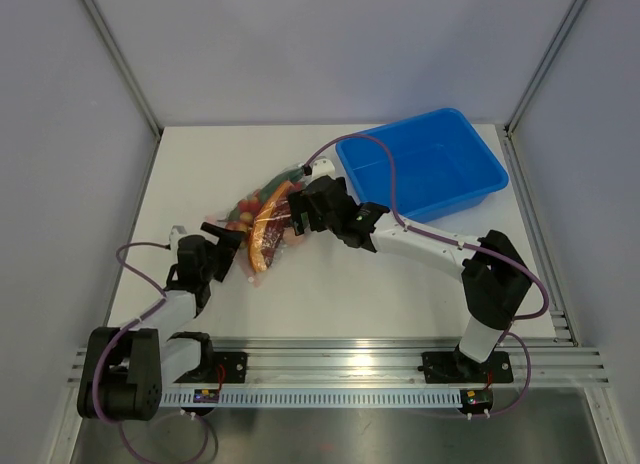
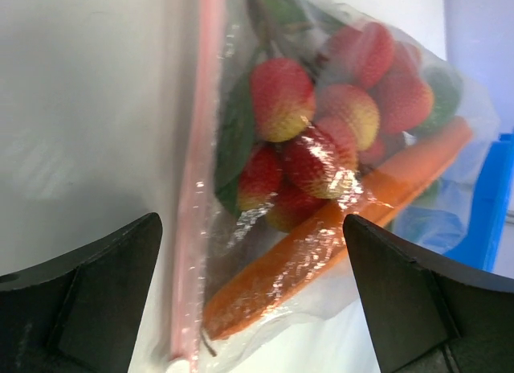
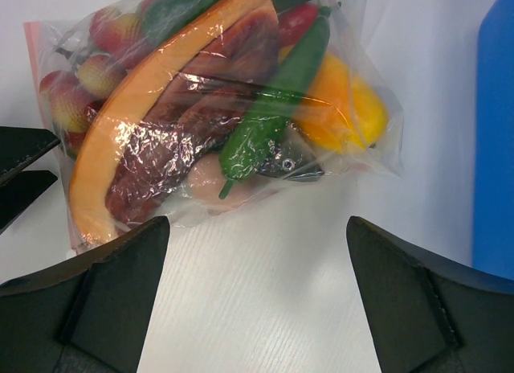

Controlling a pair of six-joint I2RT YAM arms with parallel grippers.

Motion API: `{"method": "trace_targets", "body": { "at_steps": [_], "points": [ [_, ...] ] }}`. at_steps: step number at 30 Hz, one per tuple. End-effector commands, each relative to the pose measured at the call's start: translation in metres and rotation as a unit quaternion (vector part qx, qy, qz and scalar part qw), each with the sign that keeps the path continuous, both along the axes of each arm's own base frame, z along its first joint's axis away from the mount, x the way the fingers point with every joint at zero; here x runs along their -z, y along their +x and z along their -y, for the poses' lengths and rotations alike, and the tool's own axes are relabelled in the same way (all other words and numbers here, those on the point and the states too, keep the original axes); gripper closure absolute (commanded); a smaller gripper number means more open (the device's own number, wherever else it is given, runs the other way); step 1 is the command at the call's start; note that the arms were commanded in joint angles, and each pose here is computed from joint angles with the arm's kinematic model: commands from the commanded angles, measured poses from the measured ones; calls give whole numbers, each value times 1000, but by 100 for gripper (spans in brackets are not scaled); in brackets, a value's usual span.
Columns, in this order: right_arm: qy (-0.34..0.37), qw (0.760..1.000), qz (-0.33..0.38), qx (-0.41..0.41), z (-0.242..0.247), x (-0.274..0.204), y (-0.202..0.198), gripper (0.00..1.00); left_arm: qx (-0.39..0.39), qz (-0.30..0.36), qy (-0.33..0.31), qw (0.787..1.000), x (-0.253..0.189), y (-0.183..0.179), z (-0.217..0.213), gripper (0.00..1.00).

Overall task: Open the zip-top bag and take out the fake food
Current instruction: Adjust the zipper food storage bag at the center of the board.

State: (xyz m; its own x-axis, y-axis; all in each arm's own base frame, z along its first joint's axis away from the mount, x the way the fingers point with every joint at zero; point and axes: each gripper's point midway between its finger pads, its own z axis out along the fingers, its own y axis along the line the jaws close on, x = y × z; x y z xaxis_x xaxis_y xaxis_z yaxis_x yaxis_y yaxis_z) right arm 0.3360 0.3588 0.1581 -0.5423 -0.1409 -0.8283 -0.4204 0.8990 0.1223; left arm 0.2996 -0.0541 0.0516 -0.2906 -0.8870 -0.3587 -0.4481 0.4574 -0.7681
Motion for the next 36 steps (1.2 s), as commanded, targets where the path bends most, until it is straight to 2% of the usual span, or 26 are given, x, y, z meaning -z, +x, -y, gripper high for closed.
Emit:
{"method": "trace_targets", "body": {
  "at_steps": [1,8,11,16,20,25,28,29,30,31,33,34,36],
  "points": [
    [40,999,21,-9,-8,-29,-3,0,-52,2,33,998,-11,5,-23,1],
    [41,999,17,-13,-10,-27,-4,1,-38,70,28,996,-25,15,-18,1],
    [41,999,16,-14,-9,-26,-5,0,-21,59,23,998,-17,19,-13,1],
    [44,999,16,-15,-9,-28,-6,1,-40,11,30,999,-3,16,-23,1],
    [46,999,16,-18,-10,-28,-7,1,-36,38,31,998,-7,22,-23,1],
    [48,999,14,-21,-11,-28,-8,0,0,79,1,997,-13,34,-11,6],
    [48,999,12,-23,-11,-26,-9,1,18,82,-23,996,-5,33,-4,9],
    [49,998,12,-23,-11,-27,-9,1,17,103,-32,994,-13,38,-5,11],
    [48,998,11,-26,-12,-26,-10,1,20,93,-41,995,-4,38,-3,12],
    [51,998,11,-26,-12,-27,-10,0,36,101,-53,993,-6,38,3,22],
    [51,998,12,-26,-13,-27,-10,0,43,133,-66,988,-17,43,3,35],
    [51,998,12,-27,-12,-28,-10,1,52,141,-74,986,-17,43,6,46],
    [50,998,11,-28,-13,-26,-10,1,53,150,-88,983,-18,44,6,58]
  ]
}}
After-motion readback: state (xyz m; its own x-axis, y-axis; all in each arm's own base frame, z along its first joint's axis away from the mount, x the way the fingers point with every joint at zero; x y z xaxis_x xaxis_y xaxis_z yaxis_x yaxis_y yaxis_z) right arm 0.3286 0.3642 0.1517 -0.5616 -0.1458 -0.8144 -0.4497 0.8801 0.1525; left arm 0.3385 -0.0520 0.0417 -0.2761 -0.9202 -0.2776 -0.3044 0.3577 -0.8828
